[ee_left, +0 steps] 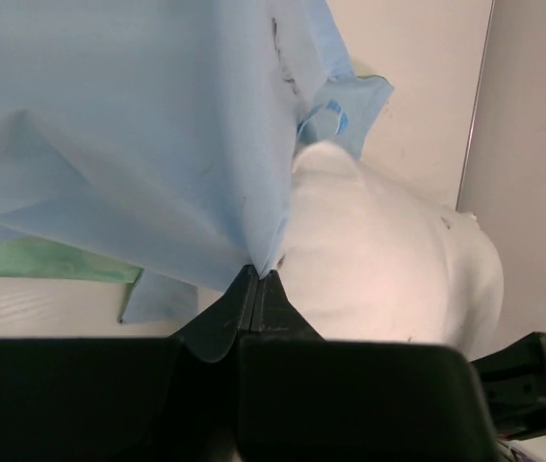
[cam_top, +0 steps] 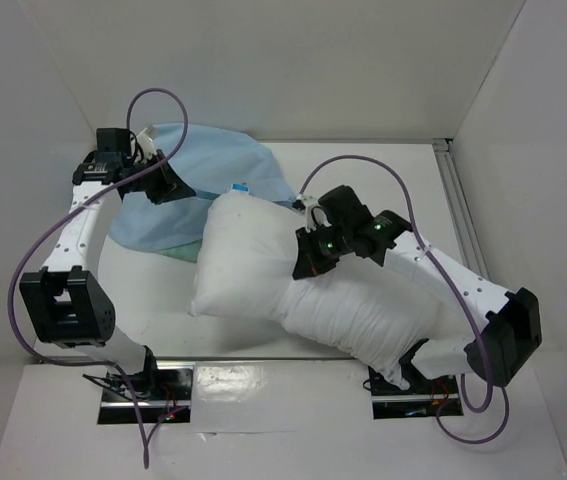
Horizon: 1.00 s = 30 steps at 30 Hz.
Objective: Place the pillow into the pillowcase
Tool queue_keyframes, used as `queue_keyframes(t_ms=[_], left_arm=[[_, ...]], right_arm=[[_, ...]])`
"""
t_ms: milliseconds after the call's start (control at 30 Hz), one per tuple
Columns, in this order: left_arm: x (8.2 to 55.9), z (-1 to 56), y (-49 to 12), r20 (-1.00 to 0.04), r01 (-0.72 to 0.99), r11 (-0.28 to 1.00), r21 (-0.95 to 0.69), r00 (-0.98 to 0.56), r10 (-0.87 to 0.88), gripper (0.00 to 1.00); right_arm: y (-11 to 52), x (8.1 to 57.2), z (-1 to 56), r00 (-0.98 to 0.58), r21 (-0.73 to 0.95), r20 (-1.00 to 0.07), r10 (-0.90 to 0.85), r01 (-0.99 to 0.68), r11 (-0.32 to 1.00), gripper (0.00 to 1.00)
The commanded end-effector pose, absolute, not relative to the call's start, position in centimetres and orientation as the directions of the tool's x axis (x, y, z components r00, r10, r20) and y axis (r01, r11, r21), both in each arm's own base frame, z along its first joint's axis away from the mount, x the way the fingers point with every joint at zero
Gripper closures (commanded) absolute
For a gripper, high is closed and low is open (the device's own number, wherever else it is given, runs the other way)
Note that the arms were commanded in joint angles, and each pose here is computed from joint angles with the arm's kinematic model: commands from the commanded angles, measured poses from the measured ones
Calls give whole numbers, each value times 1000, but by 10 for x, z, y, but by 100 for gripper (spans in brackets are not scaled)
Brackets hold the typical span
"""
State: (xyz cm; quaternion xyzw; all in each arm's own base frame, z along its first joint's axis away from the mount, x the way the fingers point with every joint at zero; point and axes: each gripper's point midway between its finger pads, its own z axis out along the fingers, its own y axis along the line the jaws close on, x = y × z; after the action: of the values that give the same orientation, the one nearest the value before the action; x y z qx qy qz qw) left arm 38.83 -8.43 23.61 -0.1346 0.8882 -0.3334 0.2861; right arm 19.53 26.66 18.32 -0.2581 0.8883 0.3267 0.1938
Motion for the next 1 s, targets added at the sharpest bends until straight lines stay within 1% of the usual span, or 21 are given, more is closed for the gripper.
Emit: queue_keyframes(t_ms=[0,33,100,233,267,367,500,567,600,633,667,700,733,767,800,833,867,900,967], left_arm=[[380,252,-77,-499,19,763,-646,-767,-403,100],[379,248,-77,-498,22,767,-641,-772,-394,100],[375,247,-75,-500,14,778,-629,-773,-390,100],[369,242,-74,-497,19,785,-620,-783,-374,100],[367,240,-77,-487,21,778,-628,-790,-372,100],[366,241,-78,-485,27,773,-634,-793,-370,100],[363,240,-83,-475,51,756,-653,-805,-356,100],[362,244,-88,-477,76,739,-669,-807,-349,100],[362,248,-91,-473,89,722,-686,-808,-351,100],[362,248,-91,-473,89,722,-686,-808,-351,100],[363,245,-93,-461,88,713,-695,-816,-349,100],[363,242,-97,-453,89,712,-697,-824,-340,100],[363,243,-97,-446,81,709,-701,-825,-347,100],[362,243,-101,-446,89,708,-701,-829,-338,100],[364,241,-105,-446,96,707,-701,-832,-329,100],[362,238,-105,-432,83,703,-706,-837,-336,100],[363,238,-109,-440,96,703,-705,-837,-327,100],[362,235,-114,-431,98,701,-706,-846,-315,100],[365,236,-117,-427,99,697,-710,-848,-314,100]], right_arm=[[225,199,173,-855,417,-406,-324,-488,767,100],[217,207,173,-859,418,-412,-305,-475,774,100],[218,208,187,-852,457,-425,-305,-493,740,100],[198,223,191,-856,419,-431,-286,-470,777,100],[191,227,186,-874,420,-406,-267,-439,794,100],[182,233,178,-885,395,-387,-260,-413,821,100],[173,241,169,-900,323,-365,-236,-361,875,100],[162,253,165,-905,228,-368,-212,-309,923,100],[162,254,169,-904,213,-375,-205,-300,930,92],[167,263,181,-896,225,-404,-184,-292,930,78],[175,265,191,-881,229,-431,-194,-315,921,43],[182,271,206,-858,238,-481,-178,-324,916,27],[197,268,219,-840,250,-507,-192,-357,900,19],[210,277,241,-811,259,-555,-182,-377,889,15],[220,277,248,-802,260,-563,-198,-399,879,5],[238,271,252,-795,258,-563,-225,-428,866,3],[250,275,267,-771,248,-593,-232,-450,858,3],[257,281,253,-784,215,-567,-253,-438,873,2],[265,292,247,-772,167,-577,-267,-432,886,1]])
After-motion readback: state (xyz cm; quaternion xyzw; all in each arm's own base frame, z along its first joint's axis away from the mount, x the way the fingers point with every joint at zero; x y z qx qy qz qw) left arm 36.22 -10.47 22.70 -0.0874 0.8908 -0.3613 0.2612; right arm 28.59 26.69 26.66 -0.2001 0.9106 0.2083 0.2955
